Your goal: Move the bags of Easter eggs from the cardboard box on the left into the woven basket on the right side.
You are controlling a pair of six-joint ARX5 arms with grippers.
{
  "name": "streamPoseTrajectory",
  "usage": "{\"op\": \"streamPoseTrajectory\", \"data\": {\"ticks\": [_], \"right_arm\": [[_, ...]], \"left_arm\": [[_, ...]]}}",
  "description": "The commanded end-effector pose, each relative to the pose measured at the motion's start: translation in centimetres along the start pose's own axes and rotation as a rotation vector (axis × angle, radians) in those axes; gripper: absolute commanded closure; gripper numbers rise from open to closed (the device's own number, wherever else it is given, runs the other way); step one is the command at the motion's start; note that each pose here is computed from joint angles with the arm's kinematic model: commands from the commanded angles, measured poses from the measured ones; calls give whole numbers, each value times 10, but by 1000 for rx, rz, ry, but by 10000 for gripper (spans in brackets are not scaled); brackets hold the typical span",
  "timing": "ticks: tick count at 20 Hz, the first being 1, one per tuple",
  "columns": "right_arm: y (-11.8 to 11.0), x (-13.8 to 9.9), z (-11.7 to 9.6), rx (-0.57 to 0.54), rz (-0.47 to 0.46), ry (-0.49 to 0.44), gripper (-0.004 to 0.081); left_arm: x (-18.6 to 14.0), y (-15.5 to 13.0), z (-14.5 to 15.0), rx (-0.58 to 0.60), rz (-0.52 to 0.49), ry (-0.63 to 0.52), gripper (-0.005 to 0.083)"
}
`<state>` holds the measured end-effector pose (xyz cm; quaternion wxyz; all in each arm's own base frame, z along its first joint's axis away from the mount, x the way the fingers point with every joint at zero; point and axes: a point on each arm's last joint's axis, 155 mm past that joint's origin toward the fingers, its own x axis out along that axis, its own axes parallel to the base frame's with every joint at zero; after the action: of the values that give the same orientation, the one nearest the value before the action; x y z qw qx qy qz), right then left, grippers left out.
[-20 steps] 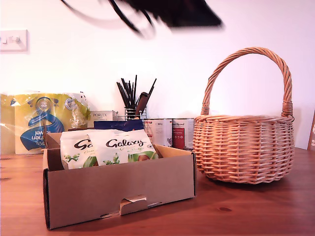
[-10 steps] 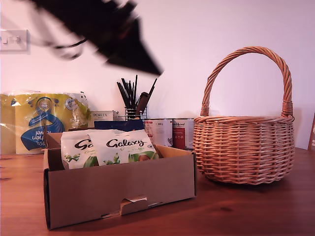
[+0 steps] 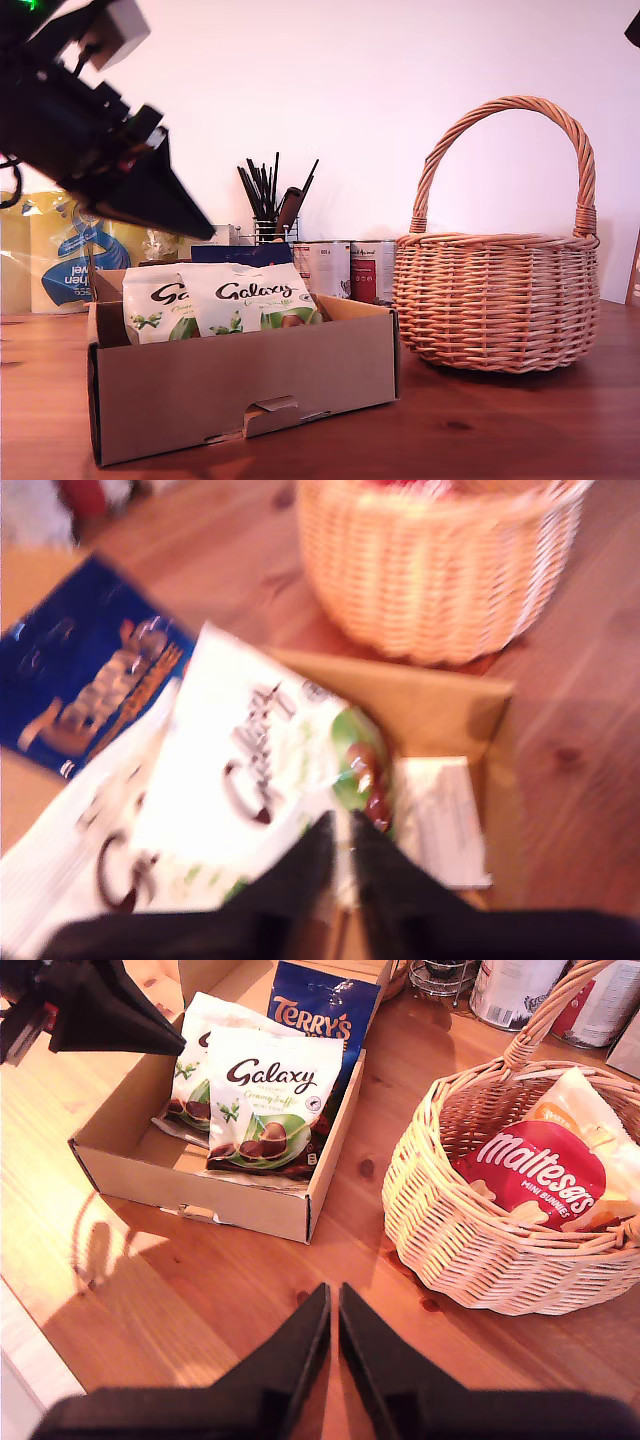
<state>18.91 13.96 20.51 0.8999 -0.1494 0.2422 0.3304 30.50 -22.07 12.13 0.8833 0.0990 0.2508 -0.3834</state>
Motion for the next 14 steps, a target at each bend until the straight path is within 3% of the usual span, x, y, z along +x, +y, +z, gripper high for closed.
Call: {"op": "streamPoseTrajectory", "data": {"ticks": [1, 2, 6, 14], "right_arm": [[0, -2, 4, -1, -1, -15, 782], [0, -2, 4, -1, -1, -15, 782], [-1, -2, 4, -1, -1, -16, 782], [6, -1, 11, 3, 39, -42, 782]], "left_arm": [[0, 15, -7, -19, 52, 18, 292], [0, 25, -10, -23, 97, 29, 238], [10, 37, -16, -23, 124, 37, 235], [42, 40, -37, -16, 91, 58, 238]]}}
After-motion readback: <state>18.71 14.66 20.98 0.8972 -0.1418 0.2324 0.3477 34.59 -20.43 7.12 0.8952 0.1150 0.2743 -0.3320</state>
